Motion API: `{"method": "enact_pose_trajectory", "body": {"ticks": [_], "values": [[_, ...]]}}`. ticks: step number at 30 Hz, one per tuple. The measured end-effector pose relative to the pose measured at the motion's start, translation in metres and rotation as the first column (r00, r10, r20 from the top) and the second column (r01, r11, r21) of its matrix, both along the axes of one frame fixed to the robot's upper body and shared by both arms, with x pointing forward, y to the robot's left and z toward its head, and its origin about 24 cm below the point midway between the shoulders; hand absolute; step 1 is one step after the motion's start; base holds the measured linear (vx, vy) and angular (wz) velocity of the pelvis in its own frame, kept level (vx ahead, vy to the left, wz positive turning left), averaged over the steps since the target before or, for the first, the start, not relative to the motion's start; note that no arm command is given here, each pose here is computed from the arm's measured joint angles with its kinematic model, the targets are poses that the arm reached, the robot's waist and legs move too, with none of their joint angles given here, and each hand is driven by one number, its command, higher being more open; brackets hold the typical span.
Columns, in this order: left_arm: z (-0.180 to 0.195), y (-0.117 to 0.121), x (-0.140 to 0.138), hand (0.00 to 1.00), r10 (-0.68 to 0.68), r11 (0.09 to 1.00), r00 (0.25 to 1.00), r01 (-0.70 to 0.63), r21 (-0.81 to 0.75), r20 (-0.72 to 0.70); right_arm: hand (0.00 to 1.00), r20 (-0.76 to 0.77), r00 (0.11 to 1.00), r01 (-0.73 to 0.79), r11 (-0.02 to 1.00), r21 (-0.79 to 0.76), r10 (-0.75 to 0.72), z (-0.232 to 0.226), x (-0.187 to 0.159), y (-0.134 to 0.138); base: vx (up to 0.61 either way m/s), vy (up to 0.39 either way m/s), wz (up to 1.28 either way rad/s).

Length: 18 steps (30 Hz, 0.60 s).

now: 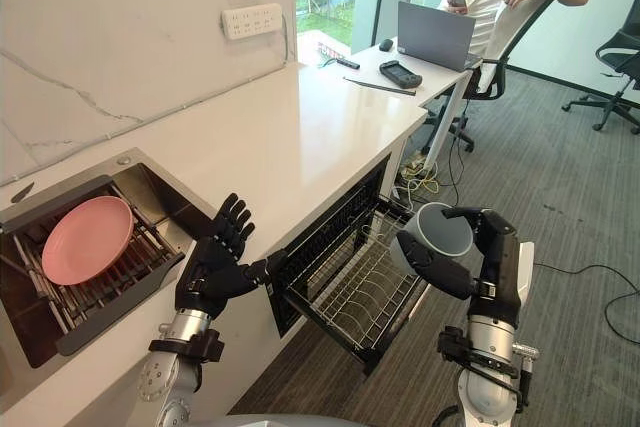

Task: Walk over to the sink, pick up the cup, carry it to the dishwasher, place the cup inside the dishwasher, then close the dishwasher door

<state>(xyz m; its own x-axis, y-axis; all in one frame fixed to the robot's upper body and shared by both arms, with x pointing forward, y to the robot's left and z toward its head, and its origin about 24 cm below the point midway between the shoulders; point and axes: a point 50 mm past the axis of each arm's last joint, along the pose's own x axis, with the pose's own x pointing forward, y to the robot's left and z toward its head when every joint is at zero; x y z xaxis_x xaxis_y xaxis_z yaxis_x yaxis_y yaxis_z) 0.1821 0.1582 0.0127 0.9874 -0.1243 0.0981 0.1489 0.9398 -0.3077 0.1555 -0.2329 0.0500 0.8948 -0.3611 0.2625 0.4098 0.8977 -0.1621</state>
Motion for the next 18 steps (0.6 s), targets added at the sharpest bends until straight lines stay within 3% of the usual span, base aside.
{"method": "enact_pose_trajectory", "body": {"ticks": [5,11,18], "values": [[-0.003,-0.014,-0.003,1.00,-0.159,0.987,0.987,0.159,-0.012,-0.006,0.00,-0.022,0.999,-0.041,0.999,-0.005,0.041,-0.002,0.001,0.002,-0.04,0.011,0.01],[-0.013,-0.043,-0.013,1.00,-0.382,0.924,0.921,0.382,-0.015,-0.078,0.00,-0.097,0.982,-0.165,0.986,-0.013,0.163,-0.013,0.005,0.012,0.00,0.000,0.00],[-0.031,-0.049,-0.022,1.00,-0.437,0.894,0.877,0.448,0.010,-0.199,0.00,-0.231,0.947,-0.235,0.972,-0.019,0.224,-0.033,0.004,0.009,0.00,0.000,0.00]]}}
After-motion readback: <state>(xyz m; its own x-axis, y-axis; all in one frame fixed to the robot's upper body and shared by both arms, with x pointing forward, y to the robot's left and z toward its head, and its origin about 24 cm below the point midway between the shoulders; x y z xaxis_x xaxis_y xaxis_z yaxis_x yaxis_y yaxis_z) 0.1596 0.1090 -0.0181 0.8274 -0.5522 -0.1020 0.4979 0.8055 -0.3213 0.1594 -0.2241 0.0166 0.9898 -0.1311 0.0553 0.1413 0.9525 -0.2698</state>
